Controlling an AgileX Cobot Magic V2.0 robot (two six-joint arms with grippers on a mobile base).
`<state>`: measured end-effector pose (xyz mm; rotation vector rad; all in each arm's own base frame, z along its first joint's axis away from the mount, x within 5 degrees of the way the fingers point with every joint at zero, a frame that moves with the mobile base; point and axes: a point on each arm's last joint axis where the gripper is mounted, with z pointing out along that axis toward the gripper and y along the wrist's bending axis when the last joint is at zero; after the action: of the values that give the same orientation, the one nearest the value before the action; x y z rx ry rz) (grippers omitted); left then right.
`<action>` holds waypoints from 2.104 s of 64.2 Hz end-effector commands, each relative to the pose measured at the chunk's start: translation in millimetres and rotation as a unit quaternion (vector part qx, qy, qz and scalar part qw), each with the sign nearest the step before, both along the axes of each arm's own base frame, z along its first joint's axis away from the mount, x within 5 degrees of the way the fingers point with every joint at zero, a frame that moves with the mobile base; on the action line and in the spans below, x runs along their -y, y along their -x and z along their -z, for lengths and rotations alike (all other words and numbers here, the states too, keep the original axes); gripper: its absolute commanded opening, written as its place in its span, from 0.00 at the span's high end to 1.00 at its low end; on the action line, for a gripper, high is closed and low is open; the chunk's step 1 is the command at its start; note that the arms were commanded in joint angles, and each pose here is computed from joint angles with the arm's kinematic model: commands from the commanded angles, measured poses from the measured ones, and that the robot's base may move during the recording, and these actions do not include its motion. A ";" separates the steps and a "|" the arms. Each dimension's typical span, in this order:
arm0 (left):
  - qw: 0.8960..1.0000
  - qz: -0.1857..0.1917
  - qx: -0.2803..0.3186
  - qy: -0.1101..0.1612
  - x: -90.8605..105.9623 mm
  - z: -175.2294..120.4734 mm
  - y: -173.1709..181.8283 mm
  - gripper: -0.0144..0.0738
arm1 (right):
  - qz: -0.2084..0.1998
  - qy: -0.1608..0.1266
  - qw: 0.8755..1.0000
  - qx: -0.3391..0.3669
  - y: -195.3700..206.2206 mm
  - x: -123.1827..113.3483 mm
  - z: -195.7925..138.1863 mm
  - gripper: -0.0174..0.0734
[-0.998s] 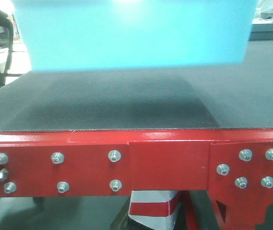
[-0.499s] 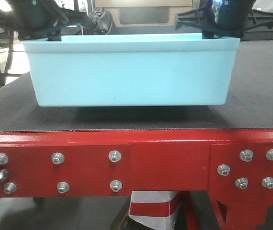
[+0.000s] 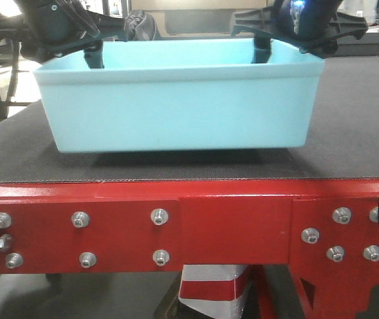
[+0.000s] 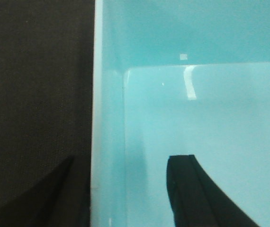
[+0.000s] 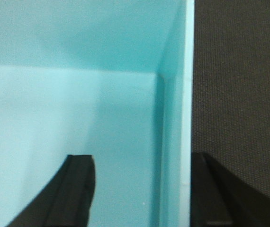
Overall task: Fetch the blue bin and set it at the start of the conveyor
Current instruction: 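Open both grippers and lift them away from the bin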
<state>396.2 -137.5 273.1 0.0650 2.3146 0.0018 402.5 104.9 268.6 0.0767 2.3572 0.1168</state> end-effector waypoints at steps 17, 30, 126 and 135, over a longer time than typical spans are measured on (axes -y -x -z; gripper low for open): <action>1.000 0.001 0.011 0.001 2.7 -10.4 1.6 0.46 | 0.021 0.001 1.000 0.014 -2.0 19.1 -14.3 0.45; 1.000 -0.005 0.030 0.000 -3.4 -33.4 11.5 0.48 | 0.022 -0.008 0.999 0.047 10.4 22.2 -43.5 0.47; 0.930 0.104 0.267 0.229 -65.3 -68.8 227.9 0.96 | -0.100 -0.051 0.936 0.335 224.8 50.7 -92.6 0.99; 0.914 0.108 0.309 0.241 -73.4 -85.7 246.8 0.96 | -0.098 -0.059 0.920 0.375 245.4 57.2 -107.9 0.99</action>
<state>160.9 -67.4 348.3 0.0504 1.6785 -0.5566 167.4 50.6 368.1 -0.1125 1.6421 0.3291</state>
